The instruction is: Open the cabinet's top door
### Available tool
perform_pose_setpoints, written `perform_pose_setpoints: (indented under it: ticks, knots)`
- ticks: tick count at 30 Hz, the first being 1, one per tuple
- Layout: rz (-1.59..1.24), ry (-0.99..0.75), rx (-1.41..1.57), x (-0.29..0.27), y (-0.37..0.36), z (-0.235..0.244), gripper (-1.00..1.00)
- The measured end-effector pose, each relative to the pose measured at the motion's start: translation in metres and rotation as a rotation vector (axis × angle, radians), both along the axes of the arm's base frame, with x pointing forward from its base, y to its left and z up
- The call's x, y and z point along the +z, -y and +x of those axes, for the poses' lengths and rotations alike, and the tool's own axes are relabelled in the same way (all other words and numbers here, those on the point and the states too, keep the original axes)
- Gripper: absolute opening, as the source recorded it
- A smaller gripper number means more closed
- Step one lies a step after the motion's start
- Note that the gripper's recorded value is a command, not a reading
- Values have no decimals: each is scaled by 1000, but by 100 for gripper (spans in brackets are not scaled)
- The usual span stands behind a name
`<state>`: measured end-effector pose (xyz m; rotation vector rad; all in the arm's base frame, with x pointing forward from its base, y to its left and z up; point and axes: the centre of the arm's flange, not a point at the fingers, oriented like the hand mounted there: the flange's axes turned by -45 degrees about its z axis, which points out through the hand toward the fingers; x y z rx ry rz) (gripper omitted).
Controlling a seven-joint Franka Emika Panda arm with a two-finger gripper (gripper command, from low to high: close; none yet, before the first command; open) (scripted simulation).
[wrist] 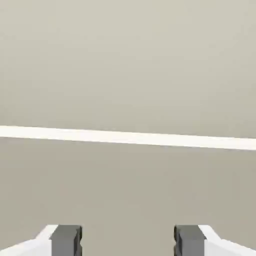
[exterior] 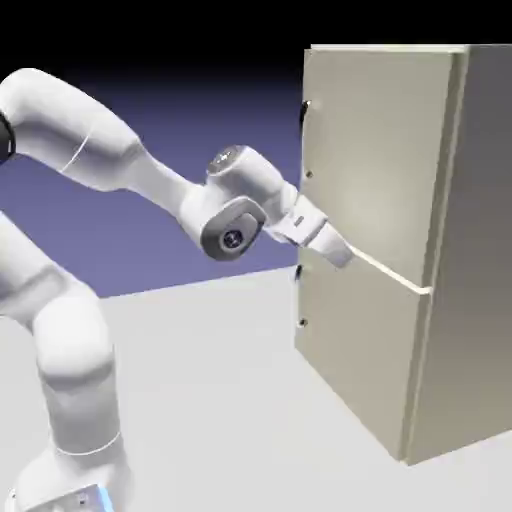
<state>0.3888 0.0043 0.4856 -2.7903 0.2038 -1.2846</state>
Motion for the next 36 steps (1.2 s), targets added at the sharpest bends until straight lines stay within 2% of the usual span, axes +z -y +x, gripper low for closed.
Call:
perform_pose_setpoints:
  ticks: [10, 19, 28, 36]
  knots:
    - [573, 234, -418, 89, -14, -17, 0]
    - [1133, 391, -662, 142, -49, -40, 0]
    - [1706, 444, -808, 162, -102, -57, 0]
    - [2204, 379, -899, 146, -156, -57, 0]
